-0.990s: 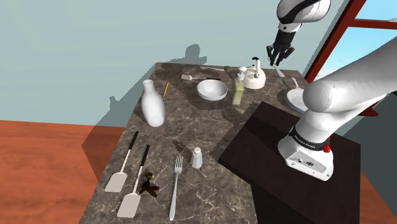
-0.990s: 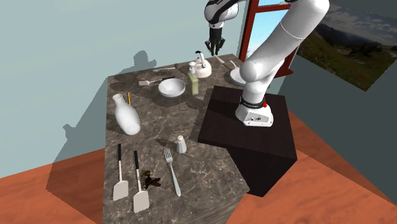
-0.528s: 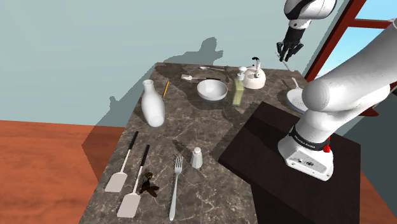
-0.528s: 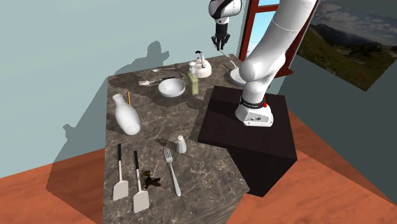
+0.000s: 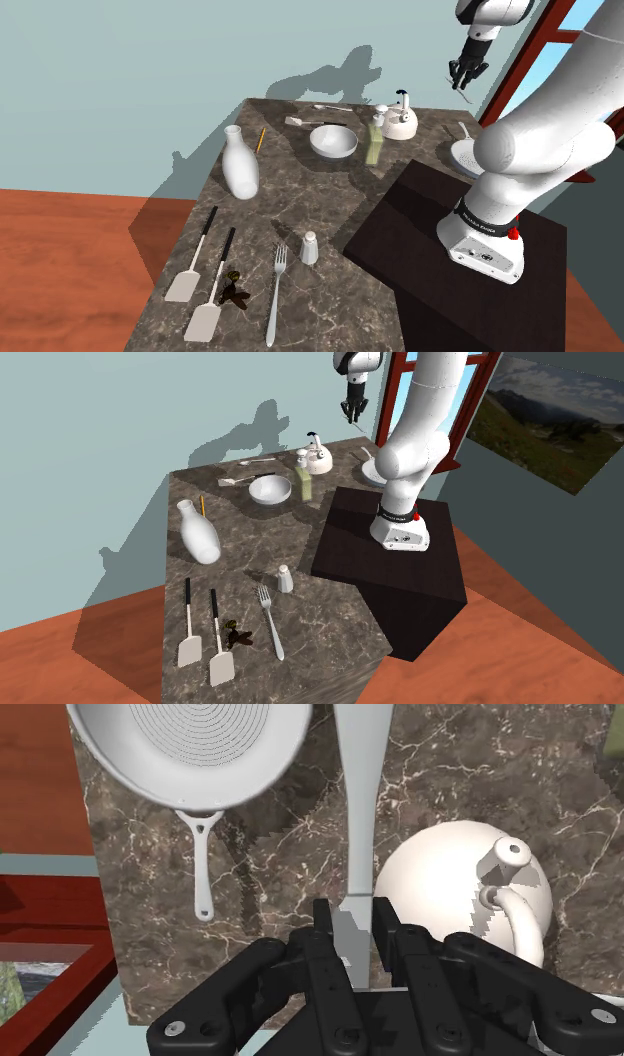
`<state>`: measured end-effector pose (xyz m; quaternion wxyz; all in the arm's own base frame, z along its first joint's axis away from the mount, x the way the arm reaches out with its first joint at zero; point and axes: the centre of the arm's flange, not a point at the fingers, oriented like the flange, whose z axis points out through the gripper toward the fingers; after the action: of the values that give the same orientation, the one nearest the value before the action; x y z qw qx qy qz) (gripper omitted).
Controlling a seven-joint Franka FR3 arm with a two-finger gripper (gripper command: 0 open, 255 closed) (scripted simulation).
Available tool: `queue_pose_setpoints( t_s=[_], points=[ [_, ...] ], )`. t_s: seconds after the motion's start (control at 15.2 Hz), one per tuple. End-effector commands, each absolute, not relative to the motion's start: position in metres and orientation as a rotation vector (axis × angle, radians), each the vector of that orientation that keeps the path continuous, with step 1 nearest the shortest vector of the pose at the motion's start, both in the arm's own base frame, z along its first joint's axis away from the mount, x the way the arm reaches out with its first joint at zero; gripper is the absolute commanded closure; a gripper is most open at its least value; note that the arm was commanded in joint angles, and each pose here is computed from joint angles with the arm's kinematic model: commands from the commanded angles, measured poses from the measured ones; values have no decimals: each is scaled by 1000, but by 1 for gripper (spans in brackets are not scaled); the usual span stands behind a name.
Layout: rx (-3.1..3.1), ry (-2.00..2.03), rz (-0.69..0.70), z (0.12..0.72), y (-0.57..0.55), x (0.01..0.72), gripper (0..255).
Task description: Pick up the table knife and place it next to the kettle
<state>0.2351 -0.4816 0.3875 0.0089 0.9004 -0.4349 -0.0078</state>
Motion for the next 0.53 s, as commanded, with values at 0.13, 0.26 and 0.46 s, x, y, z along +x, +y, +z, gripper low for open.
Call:
queue_pose_setpoints(
  t_s=[0.13,0.26,0.46],
  points=[
    [2813,-1356,-25,373,-495,232,255],
    [2813,-1356,-25,362,-495,232,255],
    [2813,-1356,-25,347,-495,232,255]
  ],
)
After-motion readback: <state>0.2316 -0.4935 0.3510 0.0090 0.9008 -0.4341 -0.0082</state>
